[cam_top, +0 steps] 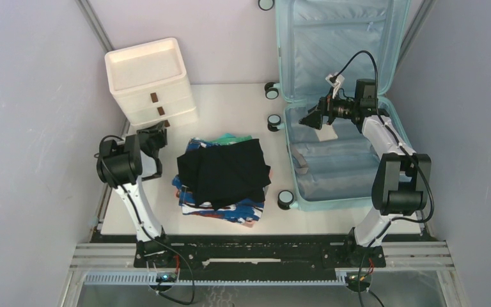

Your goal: Open, take out, and arrange the luggage

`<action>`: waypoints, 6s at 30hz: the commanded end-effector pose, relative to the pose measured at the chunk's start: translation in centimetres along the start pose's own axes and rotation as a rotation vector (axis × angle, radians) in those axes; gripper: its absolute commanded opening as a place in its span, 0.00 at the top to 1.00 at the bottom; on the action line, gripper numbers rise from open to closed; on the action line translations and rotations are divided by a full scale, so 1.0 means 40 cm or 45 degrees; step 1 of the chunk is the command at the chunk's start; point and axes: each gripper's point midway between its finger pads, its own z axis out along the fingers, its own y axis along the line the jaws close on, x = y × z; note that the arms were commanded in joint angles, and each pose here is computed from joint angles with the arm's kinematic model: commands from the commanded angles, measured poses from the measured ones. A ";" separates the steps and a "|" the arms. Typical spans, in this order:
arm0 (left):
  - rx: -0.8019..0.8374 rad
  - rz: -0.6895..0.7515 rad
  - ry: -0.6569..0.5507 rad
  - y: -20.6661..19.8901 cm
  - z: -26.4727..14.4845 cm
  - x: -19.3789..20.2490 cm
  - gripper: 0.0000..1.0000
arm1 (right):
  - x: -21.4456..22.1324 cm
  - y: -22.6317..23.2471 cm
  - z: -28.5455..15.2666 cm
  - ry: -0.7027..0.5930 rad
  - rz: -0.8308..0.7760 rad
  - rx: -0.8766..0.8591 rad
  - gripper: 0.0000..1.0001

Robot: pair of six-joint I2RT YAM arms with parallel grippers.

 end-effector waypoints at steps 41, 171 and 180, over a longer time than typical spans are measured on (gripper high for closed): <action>0.028 -0.063 -0.059 -0.001 -0.217 0.026 1.00 | -0.036 -0.025 -0.025 -0.001 -0.117 0.058 0.00; 0.732 0.817 1.011 -0.721 -0.616 0.885 1.00 | -0.261 0.296 0.146 -0.108 -0.558 -0.154 0.20; 0.602 0.721 0.745 -0.673 -0.554 0.673 1.00 | -0.241 0.311 0.123 -0.080 -0.538 -0.238 0.00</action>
